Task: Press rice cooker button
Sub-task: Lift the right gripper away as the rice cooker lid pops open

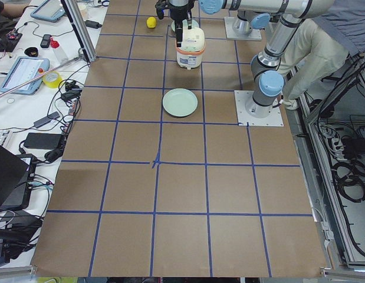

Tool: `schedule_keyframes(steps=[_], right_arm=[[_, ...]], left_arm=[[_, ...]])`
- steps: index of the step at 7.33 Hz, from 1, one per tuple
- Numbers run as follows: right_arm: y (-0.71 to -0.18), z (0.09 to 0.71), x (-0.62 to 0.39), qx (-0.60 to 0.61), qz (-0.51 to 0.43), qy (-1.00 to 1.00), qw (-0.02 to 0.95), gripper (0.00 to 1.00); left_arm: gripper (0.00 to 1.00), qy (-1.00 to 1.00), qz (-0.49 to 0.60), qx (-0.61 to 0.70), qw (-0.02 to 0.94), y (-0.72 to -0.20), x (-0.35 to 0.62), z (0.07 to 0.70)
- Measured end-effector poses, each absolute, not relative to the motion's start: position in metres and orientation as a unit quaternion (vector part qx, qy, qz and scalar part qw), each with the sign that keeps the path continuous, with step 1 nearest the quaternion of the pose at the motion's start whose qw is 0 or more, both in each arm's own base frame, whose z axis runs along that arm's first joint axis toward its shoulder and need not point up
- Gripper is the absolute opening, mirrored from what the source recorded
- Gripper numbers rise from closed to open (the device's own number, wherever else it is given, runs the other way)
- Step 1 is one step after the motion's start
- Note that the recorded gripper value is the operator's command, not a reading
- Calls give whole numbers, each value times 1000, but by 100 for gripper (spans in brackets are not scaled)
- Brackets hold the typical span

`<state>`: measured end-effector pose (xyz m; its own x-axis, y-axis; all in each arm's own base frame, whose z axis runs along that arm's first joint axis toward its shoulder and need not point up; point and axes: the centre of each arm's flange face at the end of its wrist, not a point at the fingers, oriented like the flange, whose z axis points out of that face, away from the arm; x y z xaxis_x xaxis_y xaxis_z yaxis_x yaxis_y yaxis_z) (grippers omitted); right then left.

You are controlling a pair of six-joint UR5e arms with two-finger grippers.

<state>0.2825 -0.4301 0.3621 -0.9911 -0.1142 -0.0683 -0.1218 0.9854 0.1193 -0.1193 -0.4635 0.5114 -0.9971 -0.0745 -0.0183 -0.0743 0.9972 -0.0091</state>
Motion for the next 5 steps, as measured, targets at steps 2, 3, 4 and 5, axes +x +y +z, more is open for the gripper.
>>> schedule_keyframes(steps=[2, 3, 4, 5], right_arm=[[-453, 403, 271, -44, 27, 999, 14, 100], [-470, 432, 252, -23, 20, 999, 12, 100], [-488, 462, 223, -2, 12, 1000, 14, 100], [-502, 487, 198, 7, 1, 1000, 16, 100]], left_arm=[[100, 999, -4, -37, 9, -464, -119, 511], [100, 999, -4, -37, 9, -464, -119, 511], [100, 999, -4, -37, 9, -464, -119, 511], [100, 999, -4, -37, 9, -464, -119, 511]])
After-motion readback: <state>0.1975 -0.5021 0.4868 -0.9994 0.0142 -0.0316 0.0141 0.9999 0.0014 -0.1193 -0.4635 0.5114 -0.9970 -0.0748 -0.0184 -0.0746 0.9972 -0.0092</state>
